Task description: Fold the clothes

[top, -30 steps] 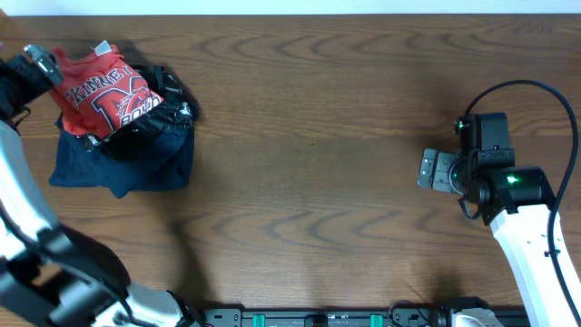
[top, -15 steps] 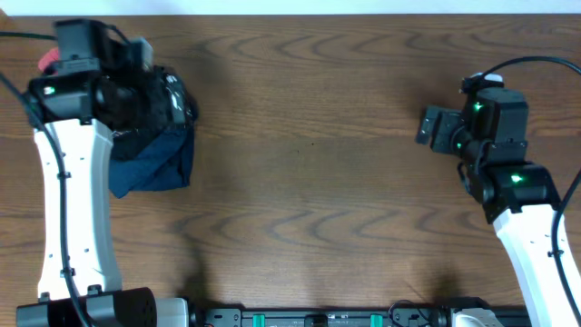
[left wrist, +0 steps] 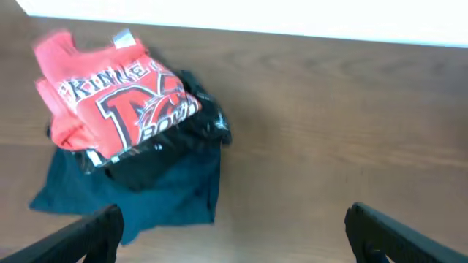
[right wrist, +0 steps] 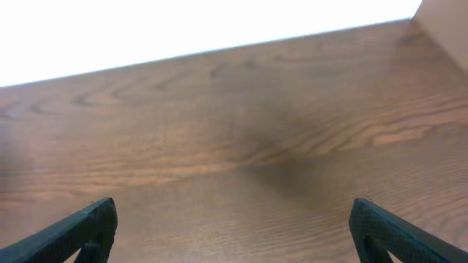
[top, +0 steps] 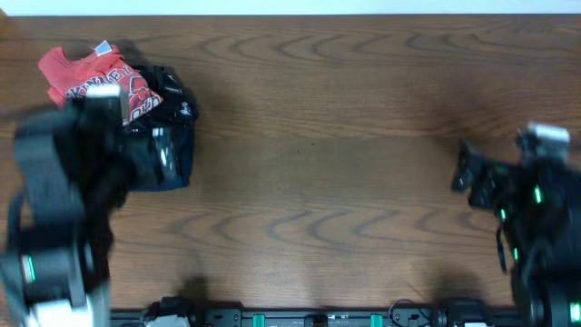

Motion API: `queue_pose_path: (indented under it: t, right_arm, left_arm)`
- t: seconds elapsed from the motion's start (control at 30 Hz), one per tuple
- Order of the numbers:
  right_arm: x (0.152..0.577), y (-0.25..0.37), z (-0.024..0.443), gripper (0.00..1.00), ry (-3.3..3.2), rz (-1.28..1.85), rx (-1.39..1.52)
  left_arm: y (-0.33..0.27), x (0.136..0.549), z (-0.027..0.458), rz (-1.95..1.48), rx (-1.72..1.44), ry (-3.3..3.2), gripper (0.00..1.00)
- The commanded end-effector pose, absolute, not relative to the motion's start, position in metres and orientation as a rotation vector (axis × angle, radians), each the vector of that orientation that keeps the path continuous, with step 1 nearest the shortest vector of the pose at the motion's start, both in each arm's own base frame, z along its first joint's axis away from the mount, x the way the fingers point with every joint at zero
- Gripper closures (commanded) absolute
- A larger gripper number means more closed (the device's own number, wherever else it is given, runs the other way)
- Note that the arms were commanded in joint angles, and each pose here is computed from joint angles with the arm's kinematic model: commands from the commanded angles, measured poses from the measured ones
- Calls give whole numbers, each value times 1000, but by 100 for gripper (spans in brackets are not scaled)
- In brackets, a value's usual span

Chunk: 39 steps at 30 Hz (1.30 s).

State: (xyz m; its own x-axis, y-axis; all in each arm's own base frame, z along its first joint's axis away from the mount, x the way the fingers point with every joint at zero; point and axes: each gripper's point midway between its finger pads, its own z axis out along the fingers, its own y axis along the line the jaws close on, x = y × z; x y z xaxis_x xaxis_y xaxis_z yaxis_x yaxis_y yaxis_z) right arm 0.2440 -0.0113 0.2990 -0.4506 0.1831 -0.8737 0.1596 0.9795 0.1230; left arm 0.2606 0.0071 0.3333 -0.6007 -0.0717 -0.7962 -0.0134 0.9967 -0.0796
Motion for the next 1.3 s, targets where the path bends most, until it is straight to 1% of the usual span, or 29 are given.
queue_pose_path:
  t: [0.0, 0.13, 0.27, 0.5, 0.67, 0.8, 1.0, 1.13, 1.27]
  right_arm:
    - [226, -17, 276, 1, 2051, 7, 270]
    - [210, -17, 253, 1, 2071, 4, 270]
    - [202, -17, 236, 1, 2130, -1, 270]
    - [193, -8, 222, 1, 2201, 43, 246]
    - [187, -9, 215, 1, 2240, 38, 248]
    - [179, -10, 205, 1, 2292, 22, 250]
    - [188, -13, 219, 1, 2210, 5, 245]
    - [197, -13, 237, 1, 2073, -23, 152]
    - [205, -12, 235, 1, 1954, -32, 85]
  left_arm:
    - [6, 237, 310, -58, -45, 2163, 2]
    - [5, 218, 294, -41, -40, 2077, 2]
    - [3, 203, 274, -45, -41, 2095, 2]
    - [0, 174, 235, -65, -60, 2286, 2]
    - [-1, 161, 221, -73, -68, 2361, 2]
    - [-1, 161, 221, -73, -68, 2361, 2]
    - [-1, 161, 221, -73, -68, 2362, 2]
    - [-1, 161, 221, -73, -68, 2361, 2]
    - [-1, 161, 221, -73, -68, 2362, 2]
